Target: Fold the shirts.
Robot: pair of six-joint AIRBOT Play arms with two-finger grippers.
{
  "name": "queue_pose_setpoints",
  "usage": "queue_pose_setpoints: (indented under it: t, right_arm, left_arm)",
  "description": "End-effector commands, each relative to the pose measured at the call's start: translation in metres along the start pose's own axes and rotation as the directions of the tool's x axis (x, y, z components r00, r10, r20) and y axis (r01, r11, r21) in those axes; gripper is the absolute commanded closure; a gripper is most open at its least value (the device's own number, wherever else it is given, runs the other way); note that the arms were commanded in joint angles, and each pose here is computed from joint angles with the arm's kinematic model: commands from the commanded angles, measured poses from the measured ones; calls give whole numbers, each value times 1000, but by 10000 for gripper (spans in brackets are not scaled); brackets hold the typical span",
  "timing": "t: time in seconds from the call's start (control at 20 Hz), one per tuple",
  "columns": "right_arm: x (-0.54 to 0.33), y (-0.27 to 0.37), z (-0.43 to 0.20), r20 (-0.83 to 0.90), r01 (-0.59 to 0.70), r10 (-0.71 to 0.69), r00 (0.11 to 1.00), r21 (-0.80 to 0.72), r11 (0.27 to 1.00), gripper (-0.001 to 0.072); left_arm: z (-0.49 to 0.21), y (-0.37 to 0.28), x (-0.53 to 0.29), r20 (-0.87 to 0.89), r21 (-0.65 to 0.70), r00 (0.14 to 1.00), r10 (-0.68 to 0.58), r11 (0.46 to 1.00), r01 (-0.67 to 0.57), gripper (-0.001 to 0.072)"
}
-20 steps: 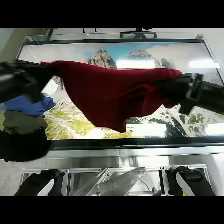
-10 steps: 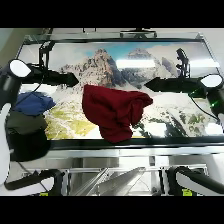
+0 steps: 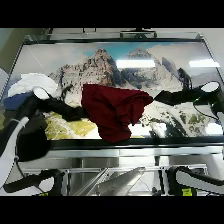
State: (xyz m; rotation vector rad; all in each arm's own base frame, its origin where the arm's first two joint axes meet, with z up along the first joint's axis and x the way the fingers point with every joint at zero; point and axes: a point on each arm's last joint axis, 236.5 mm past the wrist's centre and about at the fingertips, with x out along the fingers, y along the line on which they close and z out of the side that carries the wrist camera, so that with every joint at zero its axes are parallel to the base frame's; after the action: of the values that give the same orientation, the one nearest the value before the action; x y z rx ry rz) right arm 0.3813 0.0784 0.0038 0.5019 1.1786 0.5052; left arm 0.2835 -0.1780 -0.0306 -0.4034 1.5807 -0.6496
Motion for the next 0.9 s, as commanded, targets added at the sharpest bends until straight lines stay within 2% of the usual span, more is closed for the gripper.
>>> queue_pose_setpoints:
  t: [0.0, 0.2, 0.45, 0.5, 0.55, 0.6, 0.65, 0.8, 0.85]
  right_arm:
    - [27, -9, -52, -122, -6, 14, 992, 64, 998, 118]
    - [63, 7, -81, -171, -15, 19, 985, 28, 1000, 119]
    - [100, 30, -82, -163, -37, 37, 986, 8, 999, 119]
    - [106, 33, -84, -168, -44, 46, 985, 11, 999, 120]
    - [111, 36, -85, -172, -55, 56, 984, 12, 998, 120]
    - [116, 39, -87, -174, -66, 67, 982, 17, 998, 120]
    - [122, 41, -88, -176, -75, 79, 981, 31, 997, 120]
    - [138, 41, -95, -195, -78, 89, 977, 67, 995, 135]
    - [142, 43, -96, -197, -95, 106, 975, 67, 993, 253]
  left_arm:
    - [-68, -8, 65, -34, -35, 999, -22, 999, 21, 14]
    - [-57, -28, 95, 132, -10, 991, -24, 1000, 26, 15]
    - [-48, -27, 125, 90, -28, 996, 12, 1000, -9, 16]
    - [-41, -32, 128, 89, -16, 996, 9, 1000, -8, 97]
    - [-33, -40, 129, 94, 6, 996, 4, 1000, -4, 359]
    - [-25, -48, 129, 104, 27, 995, -3, 1000, 0, 557]
    - [-18, -54, 129, 114, 43, 993, -8, 999, 3, 646]
    - [-6, -61, 127, 122, 53, 992, -20, 999, 14, 642]
    - [-4, -62, 125, 115, 52, 993, -27, 998, 21, 644]
